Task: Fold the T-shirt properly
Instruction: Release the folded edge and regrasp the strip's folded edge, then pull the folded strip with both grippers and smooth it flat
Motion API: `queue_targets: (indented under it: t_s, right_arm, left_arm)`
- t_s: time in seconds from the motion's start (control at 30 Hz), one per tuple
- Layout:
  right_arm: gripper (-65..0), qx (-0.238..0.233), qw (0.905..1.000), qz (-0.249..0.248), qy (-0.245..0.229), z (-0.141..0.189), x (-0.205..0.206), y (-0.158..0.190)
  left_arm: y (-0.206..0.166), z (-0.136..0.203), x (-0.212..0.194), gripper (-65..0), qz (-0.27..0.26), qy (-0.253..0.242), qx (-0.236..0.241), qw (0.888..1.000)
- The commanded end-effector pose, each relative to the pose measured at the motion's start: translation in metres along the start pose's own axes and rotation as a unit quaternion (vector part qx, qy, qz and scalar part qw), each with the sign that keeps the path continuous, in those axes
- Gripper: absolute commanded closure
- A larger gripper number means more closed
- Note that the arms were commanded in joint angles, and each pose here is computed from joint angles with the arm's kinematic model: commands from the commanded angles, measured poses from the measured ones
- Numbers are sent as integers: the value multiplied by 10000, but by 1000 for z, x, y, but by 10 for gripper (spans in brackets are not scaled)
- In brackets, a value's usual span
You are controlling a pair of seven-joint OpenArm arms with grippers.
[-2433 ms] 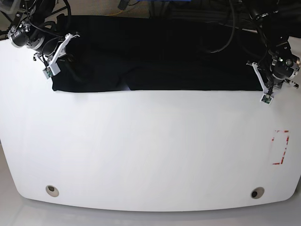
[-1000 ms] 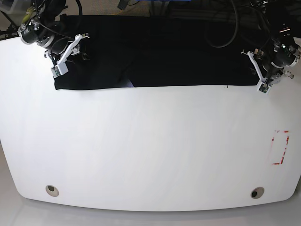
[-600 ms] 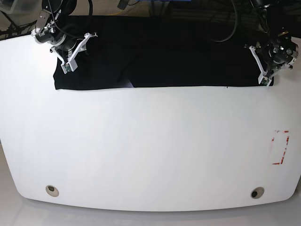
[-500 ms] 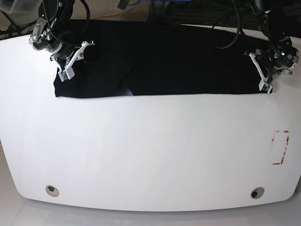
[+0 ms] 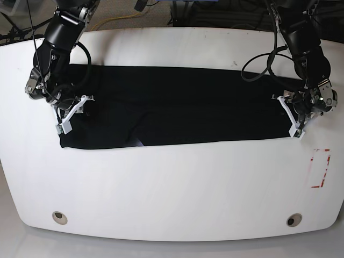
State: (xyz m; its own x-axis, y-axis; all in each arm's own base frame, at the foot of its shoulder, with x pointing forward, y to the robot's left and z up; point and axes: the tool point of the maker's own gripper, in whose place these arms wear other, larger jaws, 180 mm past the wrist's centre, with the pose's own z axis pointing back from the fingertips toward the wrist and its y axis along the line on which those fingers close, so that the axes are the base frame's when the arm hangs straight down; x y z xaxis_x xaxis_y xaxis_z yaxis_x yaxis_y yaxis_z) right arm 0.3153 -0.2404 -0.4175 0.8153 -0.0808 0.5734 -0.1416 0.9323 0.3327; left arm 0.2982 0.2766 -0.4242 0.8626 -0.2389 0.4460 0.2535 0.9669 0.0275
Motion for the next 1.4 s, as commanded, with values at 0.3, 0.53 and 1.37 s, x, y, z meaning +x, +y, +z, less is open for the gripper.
queue_targets:
  t_s: [0.3, 0.53, 1.37]
  right_arm:
    - [-450, -705, 9932, 895, -234, 51, 59, -7]
    - [-465, -820, 9917, 989, -68, 57, 38, -8]
    - [-203, -361, 9981, 500, -72, 20, -3, 16]
  left_arm:
    - [11, 13, 26, -204, -136, -120, 247, 9995]
    - [11, 15, 28, -204, -173, -159, 283, 9993]
    - [8, 12, 15, -204, -162, -36, 245, 9996]
